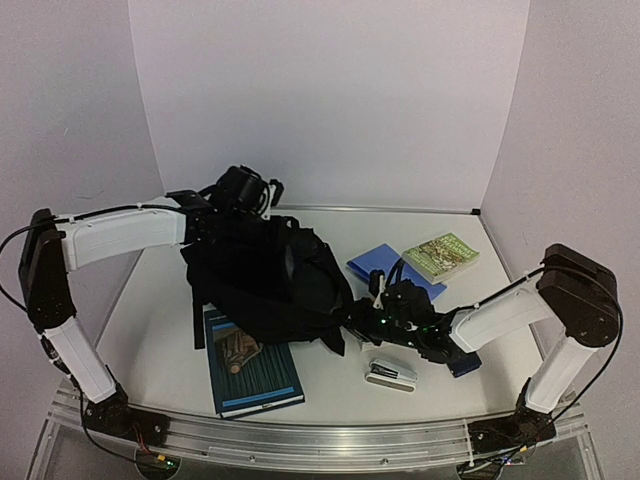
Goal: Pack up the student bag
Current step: Adjust the student bag at the center of the board.
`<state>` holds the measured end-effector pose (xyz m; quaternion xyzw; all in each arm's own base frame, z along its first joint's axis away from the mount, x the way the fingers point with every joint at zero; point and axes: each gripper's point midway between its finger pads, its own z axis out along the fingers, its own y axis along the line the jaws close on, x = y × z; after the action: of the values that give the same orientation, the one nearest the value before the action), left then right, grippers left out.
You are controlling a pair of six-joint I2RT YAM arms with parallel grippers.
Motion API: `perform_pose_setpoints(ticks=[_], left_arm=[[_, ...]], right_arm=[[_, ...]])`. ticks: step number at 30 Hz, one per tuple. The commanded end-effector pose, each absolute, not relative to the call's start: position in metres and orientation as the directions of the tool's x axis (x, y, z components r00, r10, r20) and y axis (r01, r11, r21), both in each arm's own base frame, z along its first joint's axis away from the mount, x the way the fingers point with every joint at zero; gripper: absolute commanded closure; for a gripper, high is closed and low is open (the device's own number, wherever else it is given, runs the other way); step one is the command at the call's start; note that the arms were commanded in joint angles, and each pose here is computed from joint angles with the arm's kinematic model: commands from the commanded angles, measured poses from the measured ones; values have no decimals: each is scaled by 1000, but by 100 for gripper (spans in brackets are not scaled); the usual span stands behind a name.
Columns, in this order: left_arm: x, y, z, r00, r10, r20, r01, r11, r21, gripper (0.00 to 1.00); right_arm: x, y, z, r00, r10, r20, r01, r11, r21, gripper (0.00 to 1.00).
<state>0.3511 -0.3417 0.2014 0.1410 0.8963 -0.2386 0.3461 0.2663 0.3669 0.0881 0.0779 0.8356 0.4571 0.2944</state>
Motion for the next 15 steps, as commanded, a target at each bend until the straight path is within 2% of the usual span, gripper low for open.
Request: perform_pose_setpoints(ticks=[1,9,15], left_arm=[[377,-291,241,-663,56,-747,405,866,-294,100],[424,-202,231,-684,-28,-729,285,910,-302,100],[433,-176,242,-677,-52,-734,283,903,-324,100]], right_arm=[[275,363,97,-796,404,-451,-134,609,781,100],[274,360,90,-804,382,-455,-120,646,754,100],[277,348,87,-788,382,-483,-95,699,709,100]])
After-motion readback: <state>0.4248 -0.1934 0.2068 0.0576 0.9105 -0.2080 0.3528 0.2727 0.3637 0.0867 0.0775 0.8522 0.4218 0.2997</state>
